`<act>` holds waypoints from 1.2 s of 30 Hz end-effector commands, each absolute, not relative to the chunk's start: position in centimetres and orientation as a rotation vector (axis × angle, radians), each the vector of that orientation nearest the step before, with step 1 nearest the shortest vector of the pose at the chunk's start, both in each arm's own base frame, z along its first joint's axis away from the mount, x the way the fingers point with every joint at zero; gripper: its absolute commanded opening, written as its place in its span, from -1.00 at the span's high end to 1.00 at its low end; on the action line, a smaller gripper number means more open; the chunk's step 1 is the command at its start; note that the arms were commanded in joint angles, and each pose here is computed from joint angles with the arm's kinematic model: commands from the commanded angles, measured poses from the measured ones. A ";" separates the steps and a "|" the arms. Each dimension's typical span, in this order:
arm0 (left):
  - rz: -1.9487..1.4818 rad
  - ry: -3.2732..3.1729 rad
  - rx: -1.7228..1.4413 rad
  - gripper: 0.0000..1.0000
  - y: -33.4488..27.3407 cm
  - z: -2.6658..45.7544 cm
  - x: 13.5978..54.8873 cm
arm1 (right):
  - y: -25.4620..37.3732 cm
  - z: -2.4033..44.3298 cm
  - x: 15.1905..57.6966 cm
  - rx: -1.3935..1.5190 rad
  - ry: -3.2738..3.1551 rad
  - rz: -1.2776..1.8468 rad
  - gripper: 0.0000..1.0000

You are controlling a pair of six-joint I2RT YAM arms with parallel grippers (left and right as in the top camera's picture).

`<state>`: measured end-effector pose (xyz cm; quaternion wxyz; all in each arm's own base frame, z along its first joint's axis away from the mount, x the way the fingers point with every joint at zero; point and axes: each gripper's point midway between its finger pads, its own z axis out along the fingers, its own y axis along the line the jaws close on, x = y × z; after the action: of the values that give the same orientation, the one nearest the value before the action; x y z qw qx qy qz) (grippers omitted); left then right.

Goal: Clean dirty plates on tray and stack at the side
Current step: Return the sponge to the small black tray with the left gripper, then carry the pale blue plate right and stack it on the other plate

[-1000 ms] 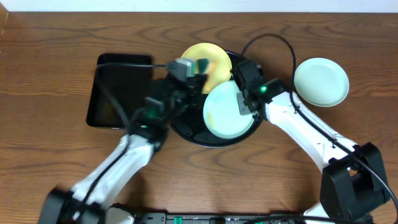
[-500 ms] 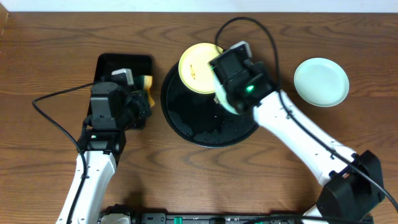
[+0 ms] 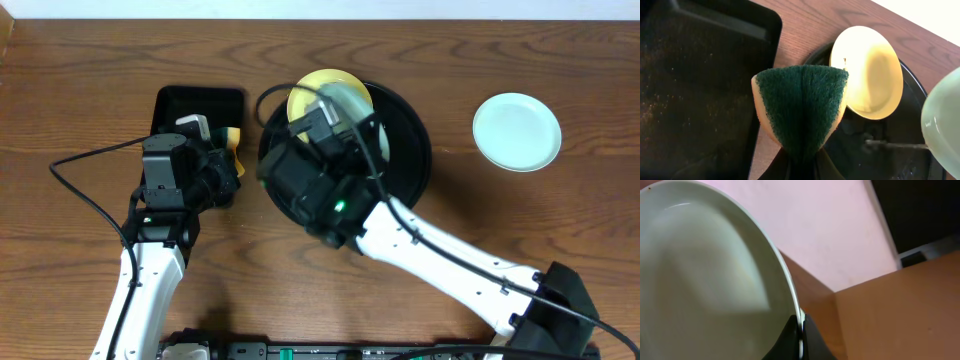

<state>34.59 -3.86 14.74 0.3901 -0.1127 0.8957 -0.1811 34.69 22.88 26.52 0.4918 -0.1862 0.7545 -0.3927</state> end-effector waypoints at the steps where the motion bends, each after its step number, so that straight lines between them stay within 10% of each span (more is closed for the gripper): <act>1: -0.455 2.259 -0.274 0.84 -3.8 15.4 34.8 | 22.4 29.3 33.9 -0.337 1.762 -0.959 0.98; 19: -0.455 2.260 -0.274 0.84 -3.8 15.4 34.7 | 18.8 19.4 40.1 -0.329 2.338 -0.339 0.98; 36: -0.455 2.288 -0.283 0.83 -3.8 14.4 34.9 | -13.0 17.4 45.1 0.571 2.401 0.022 0.98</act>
<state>34.57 -3.87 14.50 0.3863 -0.1134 0.8973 -0.1808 44.94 -10.86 16.62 0.3145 0.1923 0.9291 -0.0302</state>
